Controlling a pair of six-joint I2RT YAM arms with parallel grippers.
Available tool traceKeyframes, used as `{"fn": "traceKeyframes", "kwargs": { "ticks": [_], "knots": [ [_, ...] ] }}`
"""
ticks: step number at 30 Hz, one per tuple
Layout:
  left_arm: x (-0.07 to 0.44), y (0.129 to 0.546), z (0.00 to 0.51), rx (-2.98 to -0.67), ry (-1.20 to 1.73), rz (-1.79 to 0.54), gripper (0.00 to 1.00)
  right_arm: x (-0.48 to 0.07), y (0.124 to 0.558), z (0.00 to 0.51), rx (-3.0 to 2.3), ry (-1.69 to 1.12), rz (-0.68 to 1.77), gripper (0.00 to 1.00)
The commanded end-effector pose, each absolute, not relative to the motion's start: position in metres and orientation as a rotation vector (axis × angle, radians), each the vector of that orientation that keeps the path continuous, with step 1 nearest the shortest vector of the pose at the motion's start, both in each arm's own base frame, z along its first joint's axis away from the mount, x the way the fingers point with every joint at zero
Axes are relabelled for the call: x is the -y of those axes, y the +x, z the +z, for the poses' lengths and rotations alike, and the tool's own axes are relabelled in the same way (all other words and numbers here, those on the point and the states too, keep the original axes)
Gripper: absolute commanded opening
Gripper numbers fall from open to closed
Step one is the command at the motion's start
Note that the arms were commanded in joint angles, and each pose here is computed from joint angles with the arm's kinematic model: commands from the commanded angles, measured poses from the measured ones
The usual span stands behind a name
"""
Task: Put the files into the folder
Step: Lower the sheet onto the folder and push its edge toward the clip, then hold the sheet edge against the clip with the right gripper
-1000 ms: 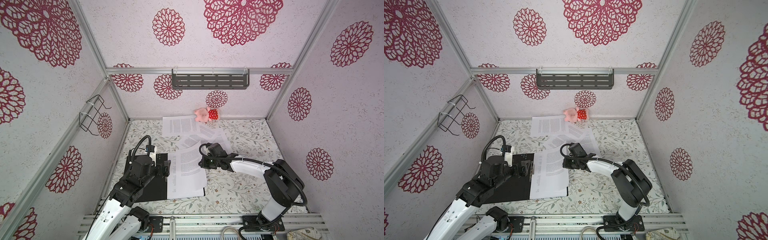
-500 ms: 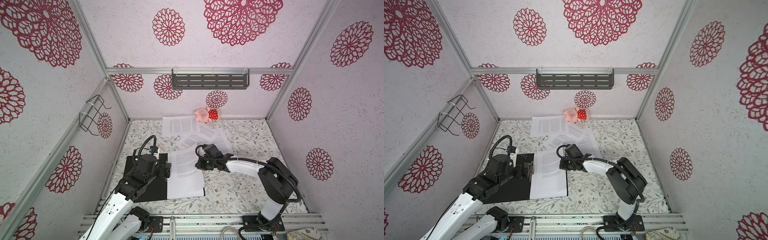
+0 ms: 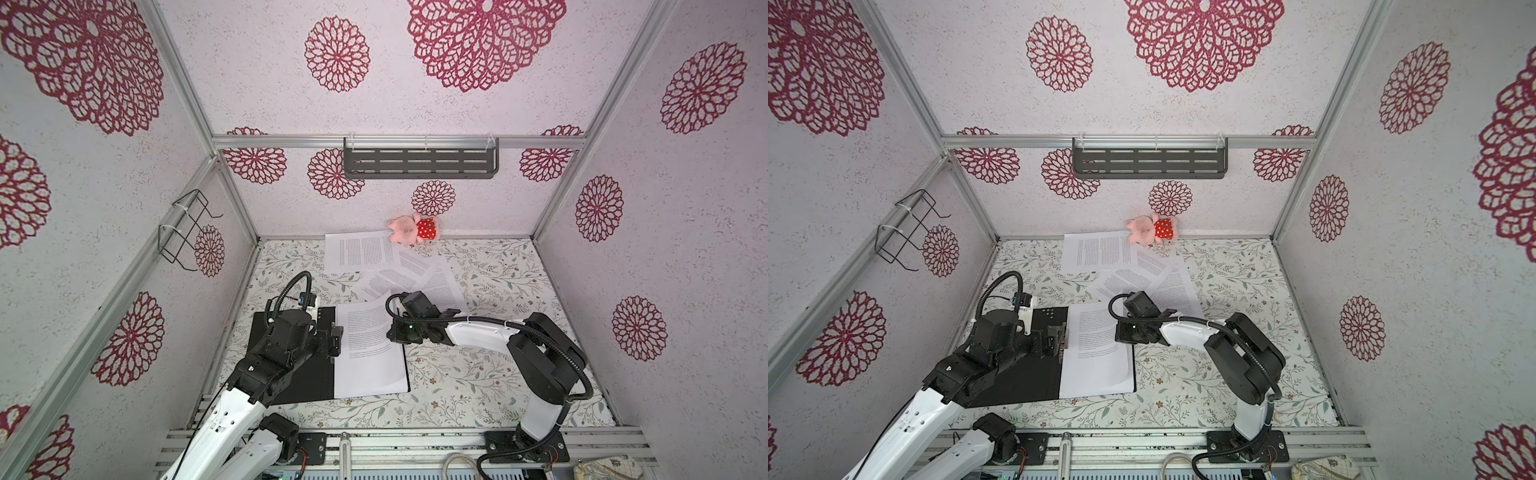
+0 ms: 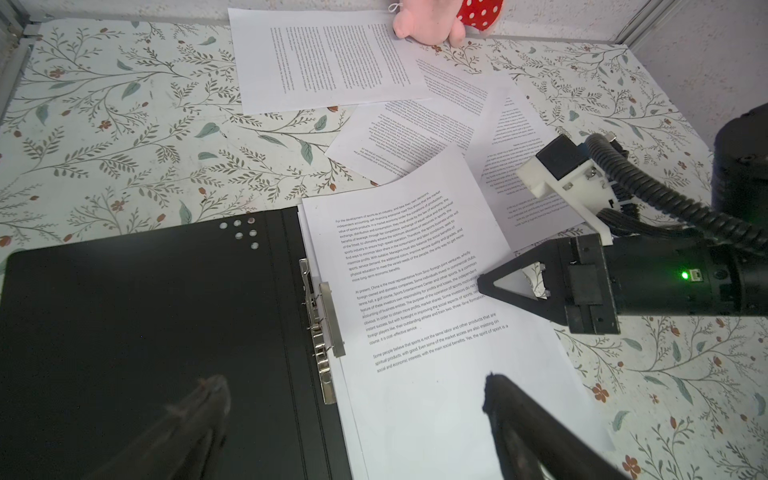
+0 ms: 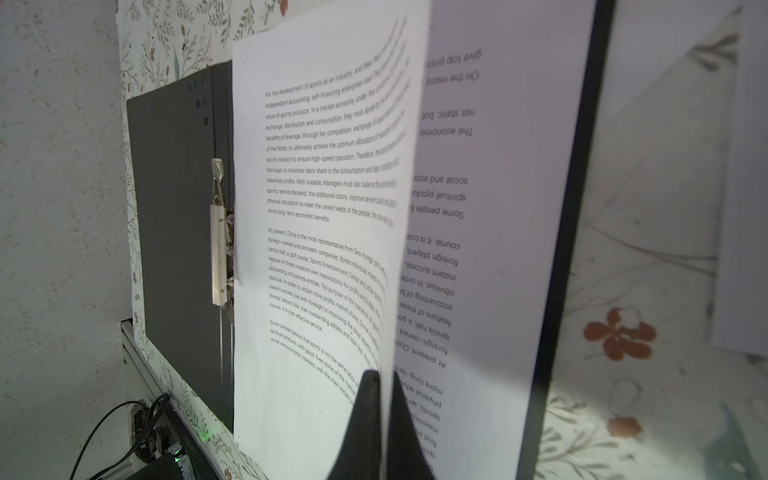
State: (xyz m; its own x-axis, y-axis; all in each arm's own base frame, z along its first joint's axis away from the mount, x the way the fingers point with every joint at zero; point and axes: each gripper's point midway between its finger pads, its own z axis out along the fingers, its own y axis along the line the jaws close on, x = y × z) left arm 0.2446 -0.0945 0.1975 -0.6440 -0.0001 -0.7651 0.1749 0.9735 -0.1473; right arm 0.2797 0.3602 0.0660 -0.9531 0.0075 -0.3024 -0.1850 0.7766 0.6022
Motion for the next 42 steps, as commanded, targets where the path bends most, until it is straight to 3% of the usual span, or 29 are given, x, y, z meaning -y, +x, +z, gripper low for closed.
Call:
{"fn": "traceKeyframes", "kwargs": {
  "ticks": [1, 42],
  "knots": [
    [0.098, 0.245, 0.200, -2.251, 0.151, -0.268, 0.99, -0.369, 0.286, 0.081, -2.640, -0.124, 0.986, 0.00],
    [0.101, 0.246, 0.195, -2.276, 0.167, -0.276, 0.99, -0.383, 0.276, 0.074, -2.654, -0.093, 1.026, 0.00]
  ]
}}
